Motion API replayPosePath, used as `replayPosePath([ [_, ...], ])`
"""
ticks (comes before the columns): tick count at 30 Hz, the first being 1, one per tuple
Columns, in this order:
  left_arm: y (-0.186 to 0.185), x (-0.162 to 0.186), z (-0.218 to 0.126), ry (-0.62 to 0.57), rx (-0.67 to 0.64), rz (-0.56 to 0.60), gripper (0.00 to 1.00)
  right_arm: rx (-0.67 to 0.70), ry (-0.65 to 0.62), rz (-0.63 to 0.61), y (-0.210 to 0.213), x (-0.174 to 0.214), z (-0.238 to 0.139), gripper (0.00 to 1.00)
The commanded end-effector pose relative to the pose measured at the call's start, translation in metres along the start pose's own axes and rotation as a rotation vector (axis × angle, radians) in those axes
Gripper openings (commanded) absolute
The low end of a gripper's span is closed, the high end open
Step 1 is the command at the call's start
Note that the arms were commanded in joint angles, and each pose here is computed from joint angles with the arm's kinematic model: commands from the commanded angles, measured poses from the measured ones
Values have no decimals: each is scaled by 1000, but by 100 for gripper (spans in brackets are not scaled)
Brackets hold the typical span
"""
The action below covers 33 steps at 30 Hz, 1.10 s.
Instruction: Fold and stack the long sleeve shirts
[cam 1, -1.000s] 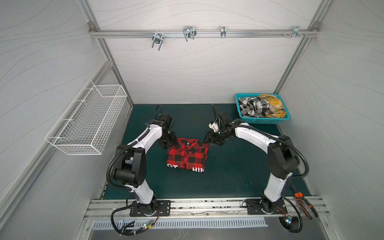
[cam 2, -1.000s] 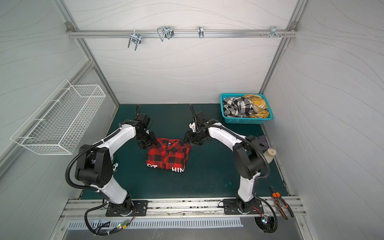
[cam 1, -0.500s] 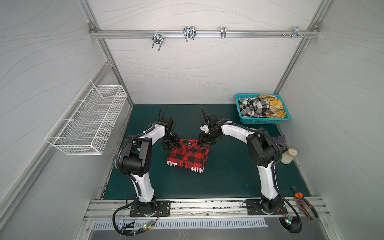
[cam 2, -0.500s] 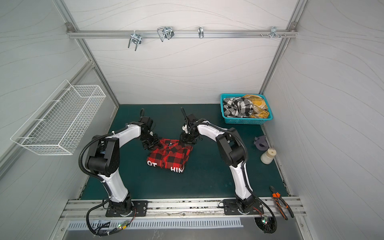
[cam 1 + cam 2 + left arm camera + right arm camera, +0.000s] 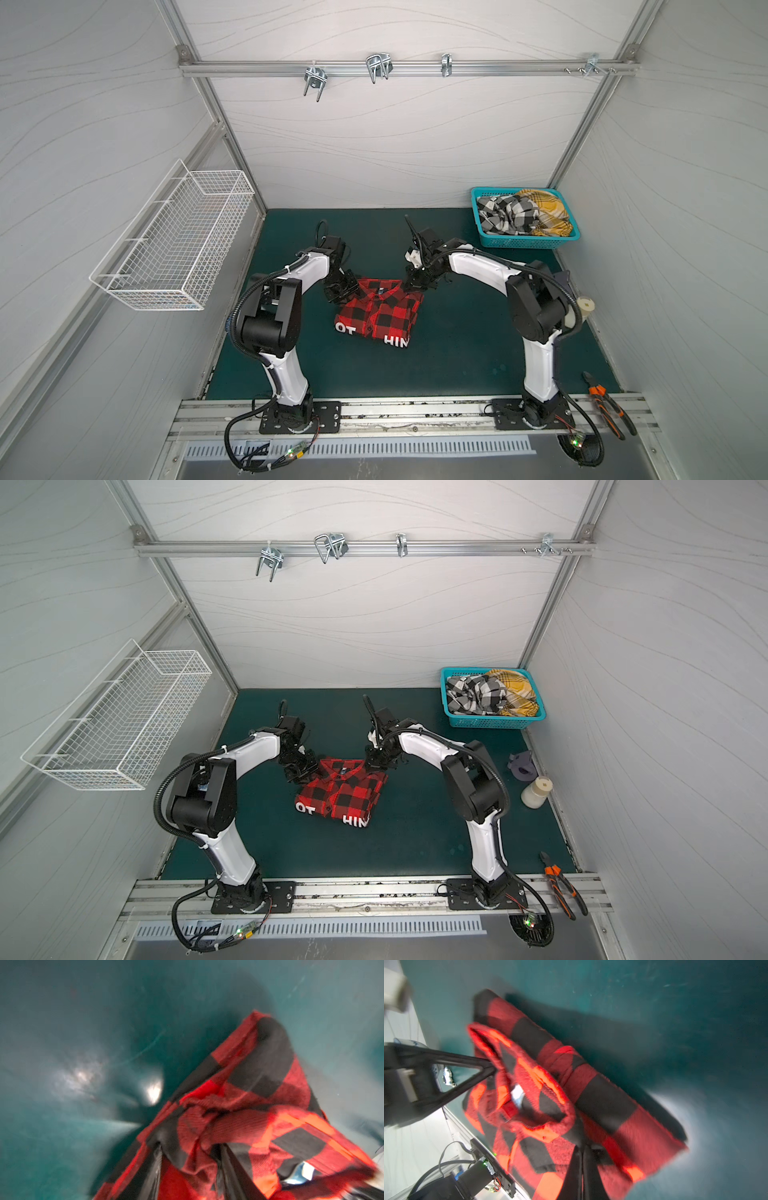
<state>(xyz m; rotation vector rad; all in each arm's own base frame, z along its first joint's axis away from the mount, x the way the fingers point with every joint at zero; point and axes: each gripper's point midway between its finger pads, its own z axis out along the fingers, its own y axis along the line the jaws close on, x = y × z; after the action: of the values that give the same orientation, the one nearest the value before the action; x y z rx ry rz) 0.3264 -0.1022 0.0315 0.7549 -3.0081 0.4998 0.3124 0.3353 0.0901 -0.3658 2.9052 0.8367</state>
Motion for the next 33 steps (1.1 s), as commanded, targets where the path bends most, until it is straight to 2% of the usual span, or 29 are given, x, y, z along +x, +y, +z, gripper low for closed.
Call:
replayPosePath([
  [1,10,17,10,45,-1,-43,46,115,-27,40,-19,16,-25,0],
  [3,9,33,21,79,30,-66,46,110,-19,61,-29,21,-23,0],
  [4,4,44,26,91,50,-61,46,104,-11,77,-35,23,-21,6],
  [7,-18,75,34,136,96,-28,46,90,18,101,-48,26,-21,42],
  [10,-28,71,15,96,139,-26,50,106,1,89,-53,32,-35,53],
  [15,-23,32,-36,-10,165,-38,57,122,22,104,-62,47,-45,54],
  [19,-40,25,-48,9,211,30,60,110,47,145,-74,59,-41,54],
  [24,-45,19,-37,16,224,40,59,93,81,156,-74,64,-31,52],
  [30,-45,13,-8,74,204,13,57,91,105,173,-76,70,-21,48],
  [33,-38,8,5,98,152,-4,50,77,112,176,-72,71,-15,46],
])
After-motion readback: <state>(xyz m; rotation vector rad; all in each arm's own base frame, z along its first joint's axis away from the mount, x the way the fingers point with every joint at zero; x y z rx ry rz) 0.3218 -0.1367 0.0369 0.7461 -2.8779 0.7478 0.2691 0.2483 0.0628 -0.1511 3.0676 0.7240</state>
